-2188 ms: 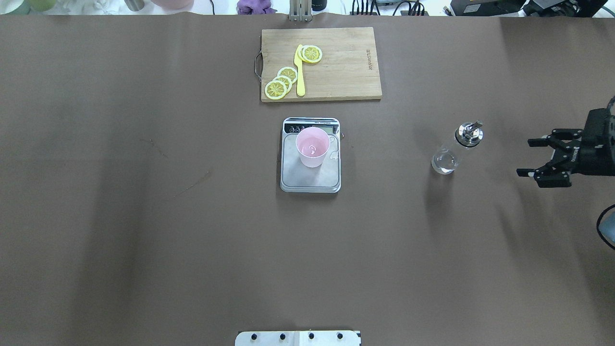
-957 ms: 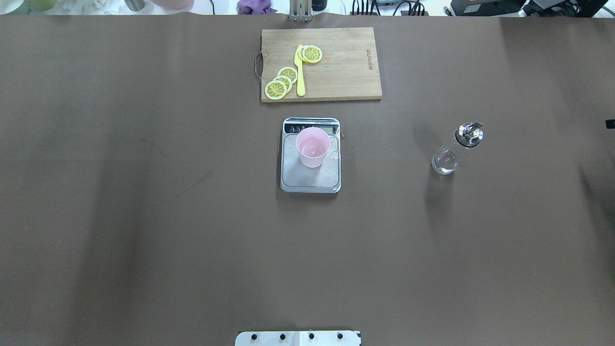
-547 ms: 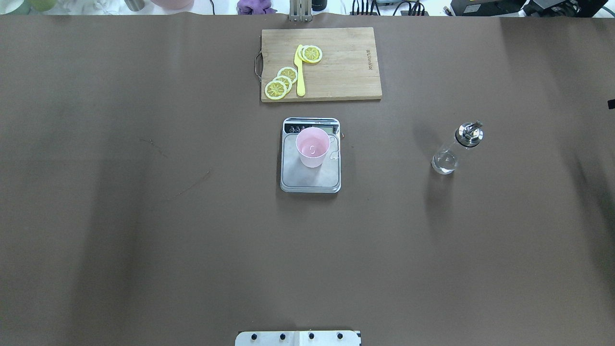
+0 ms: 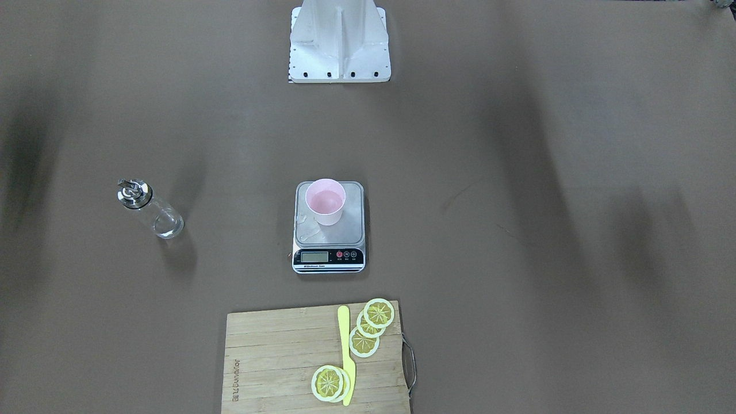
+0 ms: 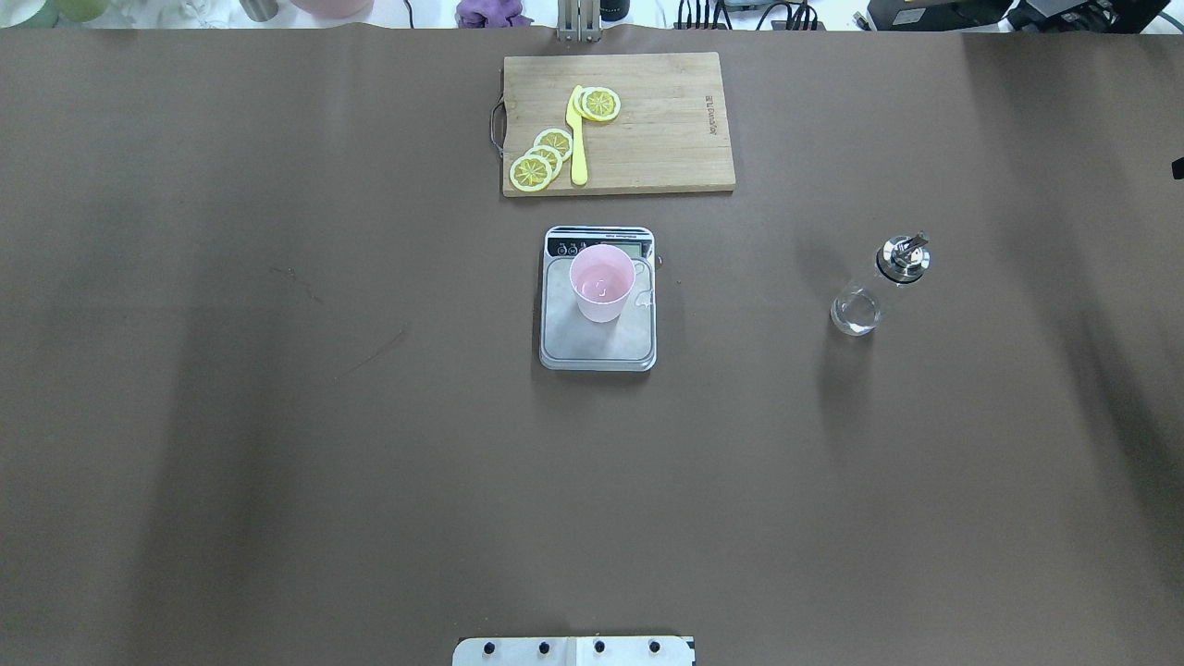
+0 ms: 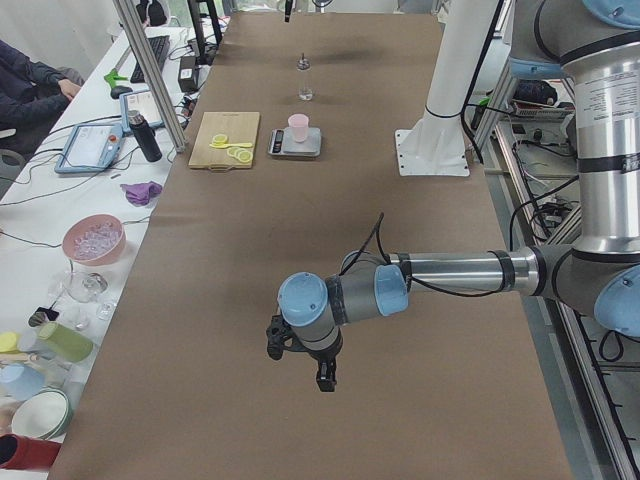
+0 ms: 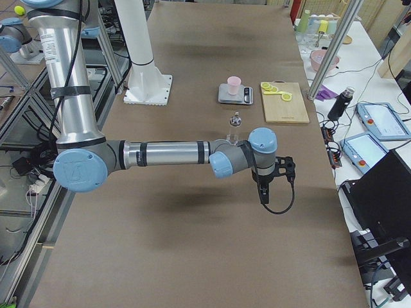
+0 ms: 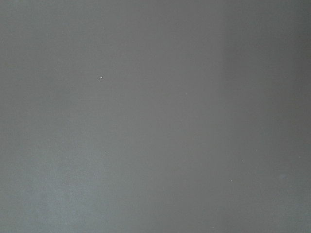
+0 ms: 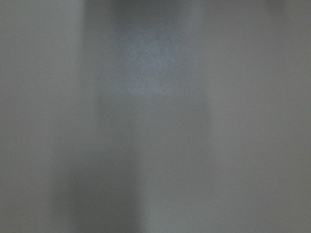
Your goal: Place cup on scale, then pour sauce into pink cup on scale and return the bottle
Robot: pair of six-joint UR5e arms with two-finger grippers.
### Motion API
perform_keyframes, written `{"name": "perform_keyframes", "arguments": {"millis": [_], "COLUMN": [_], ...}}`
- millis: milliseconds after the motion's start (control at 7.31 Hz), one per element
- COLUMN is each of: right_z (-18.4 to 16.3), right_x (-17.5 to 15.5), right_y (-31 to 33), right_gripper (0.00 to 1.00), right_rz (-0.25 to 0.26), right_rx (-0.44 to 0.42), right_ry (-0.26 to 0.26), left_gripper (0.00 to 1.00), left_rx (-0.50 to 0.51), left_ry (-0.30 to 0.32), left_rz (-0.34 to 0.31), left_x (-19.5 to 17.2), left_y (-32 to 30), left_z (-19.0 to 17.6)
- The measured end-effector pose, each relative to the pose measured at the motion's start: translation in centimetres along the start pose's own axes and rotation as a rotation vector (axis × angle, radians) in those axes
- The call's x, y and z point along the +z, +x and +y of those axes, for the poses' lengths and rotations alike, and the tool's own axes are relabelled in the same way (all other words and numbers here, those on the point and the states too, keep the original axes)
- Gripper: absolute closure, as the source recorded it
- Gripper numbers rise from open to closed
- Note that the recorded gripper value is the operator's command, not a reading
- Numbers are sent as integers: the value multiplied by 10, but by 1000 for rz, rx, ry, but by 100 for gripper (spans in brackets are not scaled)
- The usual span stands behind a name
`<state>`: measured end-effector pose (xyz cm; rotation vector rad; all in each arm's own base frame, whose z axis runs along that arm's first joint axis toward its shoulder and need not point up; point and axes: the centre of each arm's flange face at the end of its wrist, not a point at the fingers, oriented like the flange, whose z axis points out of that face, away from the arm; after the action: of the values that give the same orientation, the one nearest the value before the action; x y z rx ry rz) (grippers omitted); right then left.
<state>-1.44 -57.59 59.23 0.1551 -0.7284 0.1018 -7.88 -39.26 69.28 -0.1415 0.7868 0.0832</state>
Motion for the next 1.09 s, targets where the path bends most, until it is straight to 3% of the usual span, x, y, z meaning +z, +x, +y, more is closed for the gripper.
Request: {"name": "perform_keyframes", "arguments": {"millis": [547, 821, 1094], "right_z": [39, 66, 74], "right_x": [20, 33, 36], "right_y": [33, 58, 66], "right_gripper": [0, 0, 0], "right_rz": [72, 115, 120], "right_rx": [135, 156, 129], "right_ry": [-174, -195, -158], "left_gripper": [1, 1, 1], "left_rx": [-3, 6, 23], "left_ry": [-2, 6, 23], "left_rz": [-1, -4, -10], "left_x": [1, -3, -4], "left_y": [-2, 2, 2], "left_z": [-3, -6, -11]}}
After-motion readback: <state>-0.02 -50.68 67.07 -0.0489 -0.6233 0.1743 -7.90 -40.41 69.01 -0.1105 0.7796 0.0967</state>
